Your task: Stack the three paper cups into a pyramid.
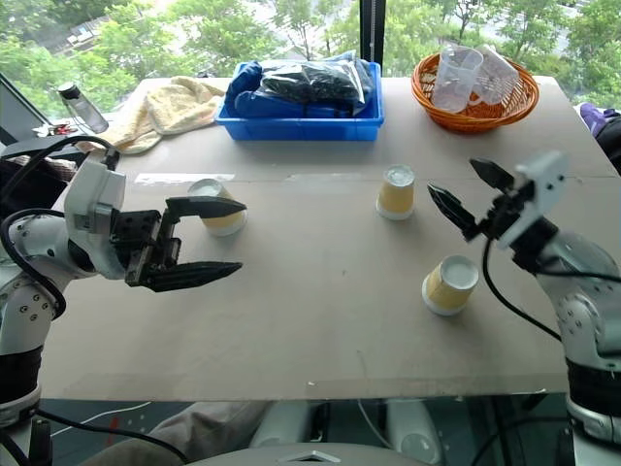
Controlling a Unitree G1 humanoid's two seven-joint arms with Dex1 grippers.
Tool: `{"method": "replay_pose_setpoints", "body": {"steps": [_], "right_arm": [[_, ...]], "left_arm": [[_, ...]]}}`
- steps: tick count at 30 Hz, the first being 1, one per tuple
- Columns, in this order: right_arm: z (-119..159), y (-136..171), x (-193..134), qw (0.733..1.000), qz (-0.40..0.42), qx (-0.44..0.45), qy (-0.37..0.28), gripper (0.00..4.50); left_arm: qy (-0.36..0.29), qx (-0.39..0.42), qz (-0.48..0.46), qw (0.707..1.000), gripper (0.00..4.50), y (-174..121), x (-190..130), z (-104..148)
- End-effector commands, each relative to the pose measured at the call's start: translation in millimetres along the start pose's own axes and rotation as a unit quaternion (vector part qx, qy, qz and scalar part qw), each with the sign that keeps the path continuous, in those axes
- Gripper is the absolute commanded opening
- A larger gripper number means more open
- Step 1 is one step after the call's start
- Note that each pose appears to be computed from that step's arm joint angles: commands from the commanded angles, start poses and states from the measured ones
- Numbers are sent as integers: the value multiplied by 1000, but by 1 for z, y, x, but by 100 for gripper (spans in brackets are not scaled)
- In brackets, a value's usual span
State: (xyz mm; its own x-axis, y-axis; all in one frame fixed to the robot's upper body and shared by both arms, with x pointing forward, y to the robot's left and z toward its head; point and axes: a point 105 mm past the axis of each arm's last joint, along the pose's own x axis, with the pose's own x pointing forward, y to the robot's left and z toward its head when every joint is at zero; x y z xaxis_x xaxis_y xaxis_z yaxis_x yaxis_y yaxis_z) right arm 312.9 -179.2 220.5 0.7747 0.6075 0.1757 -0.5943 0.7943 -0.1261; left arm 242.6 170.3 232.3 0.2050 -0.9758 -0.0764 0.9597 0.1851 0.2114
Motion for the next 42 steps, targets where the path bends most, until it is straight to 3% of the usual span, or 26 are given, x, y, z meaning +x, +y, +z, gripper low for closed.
{"method": "replay_pose_setpoints", "body": {"steps": [1,15,30,33,36,37,42], "right_arm": [[-12,-9,30,997,-19,-42,66,445],[-43,-8,82,986,69,7,149,445],[-46,-4,107,983,98,-3,154,445],[-45,-1,108,983,104,-3,150,371],[-41,1,109,984,107,-7,144,228],[-40,1,109,984,108,-8,143,202],[-23,11,103,981,143,-32,125,196]], "left_arm": [[-14,24,22,999,450,7,-8,12],[-20,30,17,999,450,8,-10,13],[-8,31,22,999,450,7,-14,7],[-7,31,23,999,450,7,-14,6],[-7,29,22,999,450,6,-14,5],[-7,29,21,999,450,6,-14,5],[-6,28,19,999,450,8,-14,5]]}}
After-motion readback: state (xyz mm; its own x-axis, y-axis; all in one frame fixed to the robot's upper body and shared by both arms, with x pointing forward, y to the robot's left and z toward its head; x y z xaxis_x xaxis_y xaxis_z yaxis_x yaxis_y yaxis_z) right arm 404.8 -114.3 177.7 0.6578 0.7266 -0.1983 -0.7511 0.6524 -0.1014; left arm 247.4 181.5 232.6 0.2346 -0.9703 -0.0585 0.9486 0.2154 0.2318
